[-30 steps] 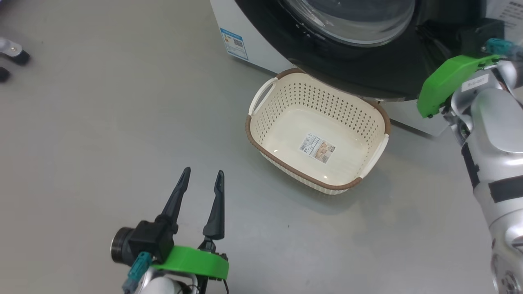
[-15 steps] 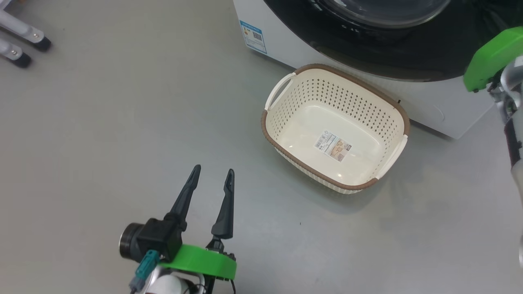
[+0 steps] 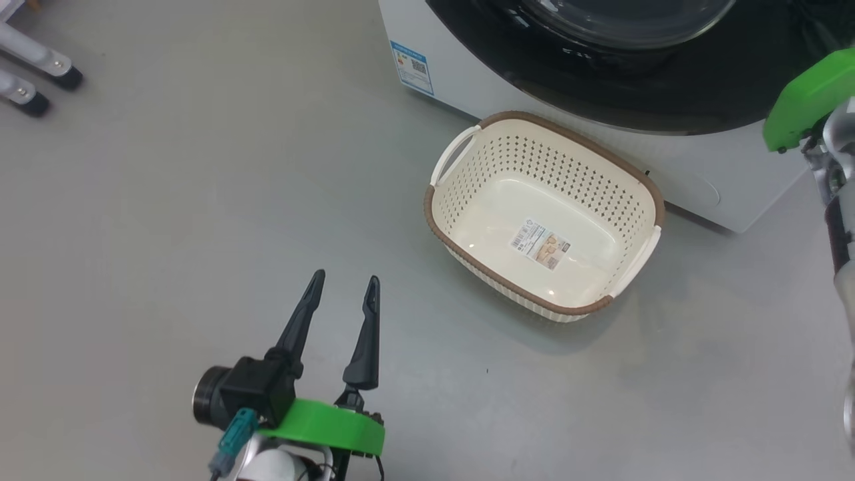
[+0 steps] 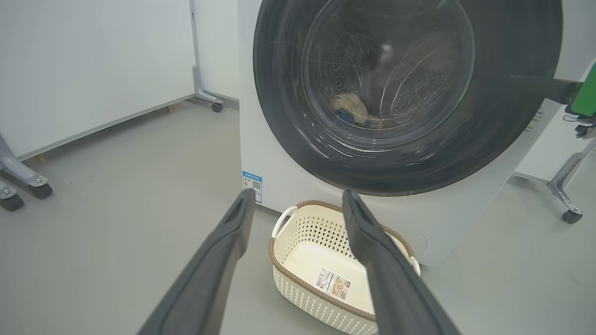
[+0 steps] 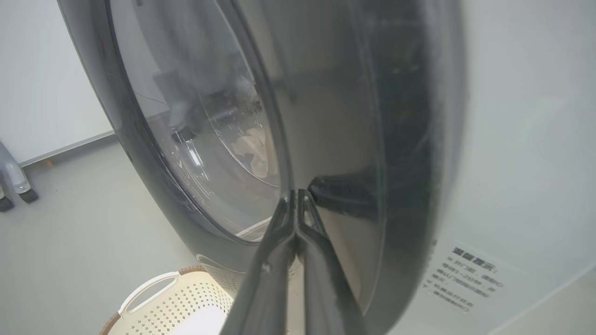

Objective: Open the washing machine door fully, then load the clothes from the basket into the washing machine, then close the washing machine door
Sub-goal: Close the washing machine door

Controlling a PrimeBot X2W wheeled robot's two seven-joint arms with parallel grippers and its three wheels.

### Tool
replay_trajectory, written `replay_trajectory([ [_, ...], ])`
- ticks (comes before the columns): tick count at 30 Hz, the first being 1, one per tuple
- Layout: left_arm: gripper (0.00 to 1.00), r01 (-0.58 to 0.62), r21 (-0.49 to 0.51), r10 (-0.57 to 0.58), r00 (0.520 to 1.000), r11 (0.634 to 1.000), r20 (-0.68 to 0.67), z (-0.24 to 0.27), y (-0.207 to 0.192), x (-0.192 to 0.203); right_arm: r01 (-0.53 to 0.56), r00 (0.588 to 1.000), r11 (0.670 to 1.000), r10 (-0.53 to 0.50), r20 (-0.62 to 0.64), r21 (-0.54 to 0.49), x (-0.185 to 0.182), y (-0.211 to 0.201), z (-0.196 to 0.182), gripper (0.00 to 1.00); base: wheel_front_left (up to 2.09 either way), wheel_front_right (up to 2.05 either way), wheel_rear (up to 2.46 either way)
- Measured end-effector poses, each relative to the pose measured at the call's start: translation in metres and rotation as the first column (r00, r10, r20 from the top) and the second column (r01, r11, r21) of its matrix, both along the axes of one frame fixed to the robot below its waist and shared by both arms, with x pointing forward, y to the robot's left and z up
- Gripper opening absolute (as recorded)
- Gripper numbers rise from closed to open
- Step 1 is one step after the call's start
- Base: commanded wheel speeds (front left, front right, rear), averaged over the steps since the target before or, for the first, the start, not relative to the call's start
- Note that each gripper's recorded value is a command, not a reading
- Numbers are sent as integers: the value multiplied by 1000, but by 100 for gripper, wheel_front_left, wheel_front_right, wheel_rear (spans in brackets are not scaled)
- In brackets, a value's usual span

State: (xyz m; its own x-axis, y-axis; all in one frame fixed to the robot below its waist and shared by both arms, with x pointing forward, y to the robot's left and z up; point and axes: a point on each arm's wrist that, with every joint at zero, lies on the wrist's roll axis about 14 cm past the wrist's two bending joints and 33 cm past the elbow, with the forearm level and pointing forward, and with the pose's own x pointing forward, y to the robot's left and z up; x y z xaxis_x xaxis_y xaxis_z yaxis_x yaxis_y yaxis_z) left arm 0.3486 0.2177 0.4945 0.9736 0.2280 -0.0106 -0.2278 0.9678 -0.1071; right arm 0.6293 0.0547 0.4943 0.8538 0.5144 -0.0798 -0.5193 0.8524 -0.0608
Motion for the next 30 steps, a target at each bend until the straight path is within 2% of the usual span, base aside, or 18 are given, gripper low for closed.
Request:
replay_trajectory([
  [6,100,1,0,-1,1000,1000,8,2,0,1,-34,999,999,34,13,12,-12,13,8,0,0,0,0],
  [11,100,6,4,-6,1000,1000,12,2,-1,3,-68,997,997,67,24,46,-35,20,9,0,0,0,0],
  [19,100,59,12,-60,998,998,33,6,-13,13,-74,996,989,66,64,126,-78,0,16,0,0,0,0],
  [21,100,84,12,-84,996,996,43,7,-20,18,-56,996,986,45,74,155,-94,-16,17,0,0,0,0],
  [22,100,92,14,-93,995,996,47,8,-22,20,-46,997,986,34,72,160,-100,-23,15,13,0,0,0],
  [23,100,101,18,-102,993,995,51,9,-25,22,-34,997,987,23,68,159,-105,-30,12,33,0,0,0],
  [24,100,111,17,-112,992,994,55,10,-27,24,-19,998,987,9,63,161,-111,-38,10,47,0,0,0],
  [25,100,125,14,-126,990,992,59,11,-31,25,-4,998,987,-5,56,163,-116,-45,6,76,0,0,0],
  [26,100,134,14,-135,989,991,60,11,-33,27,9,998,987,-18,52,163,-121,-53,4,98,0,0,0],
  [30,100,168,18,-169,984,986,63,11,-42,33,59,996,984,-71,63,171,-135,-77,7,100,0,0,0],
])
